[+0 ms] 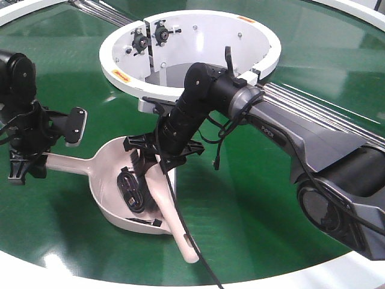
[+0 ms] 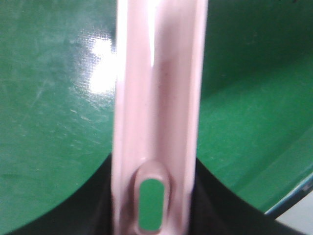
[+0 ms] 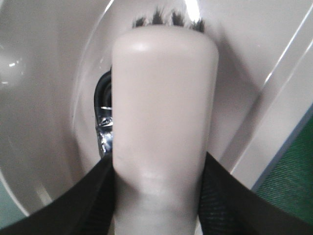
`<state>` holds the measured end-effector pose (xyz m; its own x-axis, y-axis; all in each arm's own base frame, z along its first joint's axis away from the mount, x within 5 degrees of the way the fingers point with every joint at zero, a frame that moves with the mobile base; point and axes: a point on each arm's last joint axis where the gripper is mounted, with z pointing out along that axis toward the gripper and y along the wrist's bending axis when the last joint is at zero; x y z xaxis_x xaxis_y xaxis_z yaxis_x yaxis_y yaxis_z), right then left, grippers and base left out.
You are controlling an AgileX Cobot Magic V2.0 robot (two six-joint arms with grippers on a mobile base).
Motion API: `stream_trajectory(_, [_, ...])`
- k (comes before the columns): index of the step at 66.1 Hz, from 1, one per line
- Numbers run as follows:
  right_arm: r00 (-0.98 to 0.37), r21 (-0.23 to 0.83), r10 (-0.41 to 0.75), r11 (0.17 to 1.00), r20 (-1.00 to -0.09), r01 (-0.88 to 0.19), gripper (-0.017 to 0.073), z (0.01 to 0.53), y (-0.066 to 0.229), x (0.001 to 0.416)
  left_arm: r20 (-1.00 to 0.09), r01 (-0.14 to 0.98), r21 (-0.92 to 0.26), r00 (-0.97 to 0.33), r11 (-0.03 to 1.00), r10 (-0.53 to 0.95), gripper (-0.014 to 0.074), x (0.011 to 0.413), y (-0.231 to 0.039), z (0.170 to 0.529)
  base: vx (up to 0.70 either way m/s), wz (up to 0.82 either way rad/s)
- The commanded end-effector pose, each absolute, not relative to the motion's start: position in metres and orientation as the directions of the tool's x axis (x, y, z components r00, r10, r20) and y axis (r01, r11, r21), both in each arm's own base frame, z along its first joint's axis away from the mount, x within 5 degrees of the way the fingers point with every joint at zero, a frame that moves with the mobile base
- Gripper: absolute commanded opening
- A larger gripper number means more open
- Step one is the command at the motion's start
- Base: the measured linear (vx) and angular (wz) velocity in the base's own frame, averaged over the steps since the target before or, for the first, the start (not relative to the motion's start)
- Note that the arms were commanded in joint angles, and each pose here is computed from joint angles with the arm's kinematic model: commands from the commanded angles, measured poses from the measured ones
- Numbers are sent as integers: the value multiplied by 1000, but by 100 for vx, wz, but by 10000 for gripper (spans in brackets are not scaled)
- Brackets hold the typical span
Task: Clean and inspect green conveyor with broom and dustpan
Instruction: 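Sweep the black cable into the dustpan with the brush in the right gripper, then carry the brush back to its starting spot with the right gripper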
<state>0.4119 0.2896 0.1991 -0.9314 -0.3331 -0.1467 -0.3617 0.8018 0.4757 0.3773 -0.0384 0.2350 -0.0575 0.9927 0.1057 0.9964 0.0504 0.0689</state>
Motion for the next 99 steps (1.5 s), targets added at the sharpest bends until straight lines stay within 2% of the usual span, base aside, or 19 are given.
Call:
stream_trajectory(1, [-918, 495, -336, 774, -210, -396, -3, 251, 283, 404, 75, 990, 125, -80, 70, 994, -8, 370, -42, 265, 0, 0])
stream_trajectory(18, [-904, 408, -319, 813, -286, -416, -3, 279, 262, 406, 75, 990, 125, -80, 70, 994, -8, 370, -42, 265, 0, 0])
stream_trajectory(37, [-892, 303, -267, 872, -365, -385, -3, 318, 213, 407, 75, 990, 125, -80, 70, 994, -8, 370, -42, 265, 0, 0])
stream_trajectory(47, [-906, 263, -249, 900, -342, -347, -3, 321, 175, 403, 75, 990, 125, -80, 70, 994, -8, 370, -42, 265, 0, 0])
stream_trajectory(66, [-955, 186, -192, 954, -227, -236, -3, 296, 107, 394, 75, 990, 125, -80, 70, 994, -8, 370, -42, 265, 0, 0])
stream_trajectory(85, [-973, 144, -181, 969, -142, -201, -3, 269, 81, 395, 75, 990, 125, -80, 70, 994, -8, 370, -42, 265, 0, 0])
stream_trajectory(99, [-975, 76, -197, 976, -102, -205, -3, 252, 74, 401, 75, 990, 125, -80, 70, 994, -8, 370, -42, 265, 0, 0])
